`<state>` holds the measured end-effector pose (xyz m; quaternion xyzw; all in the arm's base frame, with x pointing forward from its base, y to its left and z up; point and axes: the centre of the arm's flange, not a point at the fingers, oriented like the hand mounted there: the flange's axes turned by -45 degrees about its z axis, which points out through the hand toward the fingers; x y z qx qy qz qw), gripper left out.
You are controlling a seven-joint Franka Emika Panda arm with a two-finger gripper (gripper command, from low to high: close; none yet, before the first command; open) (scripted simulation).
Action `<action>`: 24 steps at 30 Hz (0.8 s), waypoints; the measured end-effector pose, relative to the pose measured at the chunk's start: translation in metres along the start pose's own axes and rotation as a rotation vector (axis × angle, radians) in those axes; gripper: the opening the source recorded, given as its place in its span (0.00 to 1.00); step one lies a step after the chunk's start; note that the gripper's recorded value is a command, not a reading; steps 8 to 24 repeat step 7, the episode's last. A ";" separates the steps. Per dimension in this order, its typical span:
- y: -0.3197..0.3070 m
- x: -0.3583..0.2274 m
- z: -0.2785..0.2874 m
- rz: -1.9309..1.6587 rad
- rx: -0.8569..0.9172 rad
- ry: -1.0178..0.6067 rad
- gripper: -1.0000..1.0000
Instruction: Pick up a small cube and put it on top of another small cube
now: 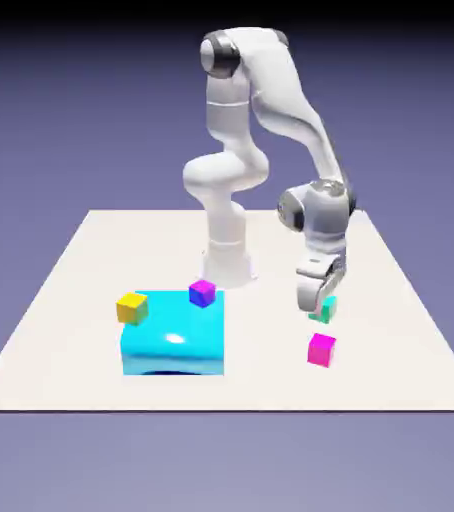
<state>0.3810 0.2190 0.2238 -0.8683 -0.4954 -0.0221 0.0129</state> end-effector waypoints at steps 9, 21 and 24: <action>-0.002 0.000 0.035 -0.005 0.000 0.000 1.00; -0.002 0.000 0.035 -0.005 0.000 0.000 1.00; -0.002 0.000 0.035 -0.005 0.000 0.000 1.00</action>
